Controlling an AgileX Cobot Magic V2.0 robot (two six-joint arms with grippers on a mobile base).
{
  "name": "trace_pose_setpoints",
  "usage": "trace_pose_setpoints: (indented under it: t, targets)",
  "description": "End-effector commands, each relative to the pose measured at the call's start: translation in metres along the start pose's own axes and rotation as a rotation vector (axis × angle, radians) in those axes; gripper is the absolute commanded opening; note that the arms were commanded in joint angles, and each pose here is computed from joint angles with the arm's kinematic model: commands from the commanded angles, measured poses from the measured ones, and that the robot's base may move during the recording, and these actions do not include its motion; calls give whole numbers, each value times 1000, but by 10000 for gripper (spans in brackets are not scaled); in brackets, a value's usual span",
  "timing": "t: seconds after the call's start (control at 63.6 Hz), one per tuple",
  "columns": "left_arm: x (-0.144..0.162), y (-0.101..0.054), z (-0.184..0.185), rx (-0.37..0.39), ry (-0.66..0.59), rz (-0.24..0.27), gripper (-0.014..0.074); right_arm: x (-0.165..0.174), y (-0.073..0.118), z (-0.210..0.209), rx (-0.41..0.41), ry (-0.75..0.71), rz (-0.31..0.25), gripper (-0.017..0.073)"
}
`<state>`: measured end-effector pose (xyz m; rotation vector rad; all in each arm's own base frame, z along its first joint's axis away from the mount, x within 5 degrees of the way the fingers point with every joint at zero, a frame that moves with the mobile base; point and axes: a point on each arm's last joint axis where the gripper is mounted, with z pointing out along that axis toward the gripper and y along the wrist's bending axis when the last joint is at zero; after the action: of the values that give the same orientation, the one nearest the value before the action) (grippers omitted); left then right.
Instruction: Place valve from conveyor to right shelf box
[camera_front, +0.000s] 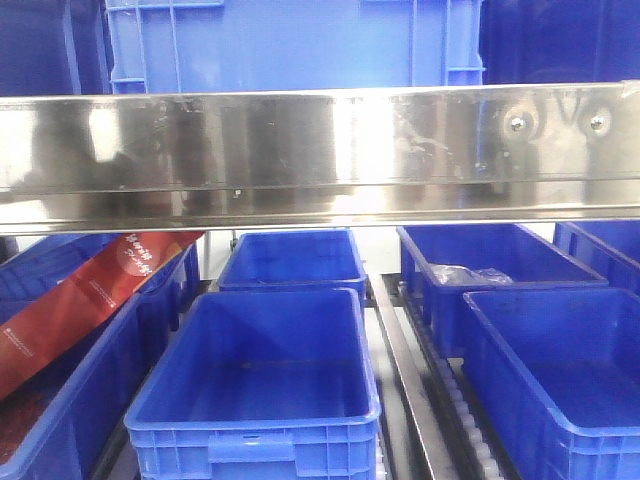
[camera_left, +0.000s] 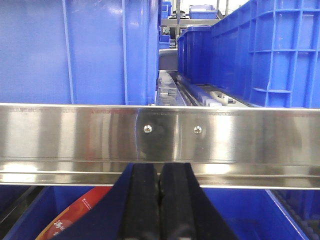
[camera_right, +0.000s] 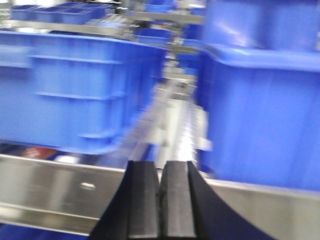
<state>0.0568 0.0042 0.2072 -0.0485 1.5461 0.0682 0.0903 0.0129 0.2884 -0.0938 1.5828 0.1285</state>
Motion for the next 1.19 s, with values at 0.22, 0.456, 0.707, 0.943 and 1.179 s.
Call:
trace_pose_setpoints:
  t: [0.22, 0.456, 0.707, 0.943, 1.179]
  targets:
    - [-3, 0, -1, 0, -29, -4, -111, 60, -10, -31, 145, -57, 7, -162]
    - [-3, 0, -1, 0, -29, -4, -111, 80, -10, -34, 143, -53, 0, -162]
    - [-3, 0, -1, 0, -29, -4, -111, 80, -10, -34, 143, -49, -4, -162]
    - [-3, 0, -1, 0, -29, -4, -111, 80, -10, -34, 143, -49, -4, -162]
    - [-3, 0, -1, 0, -29, -4, -111, 80, -10, -34, 143, -49, -4, -162]
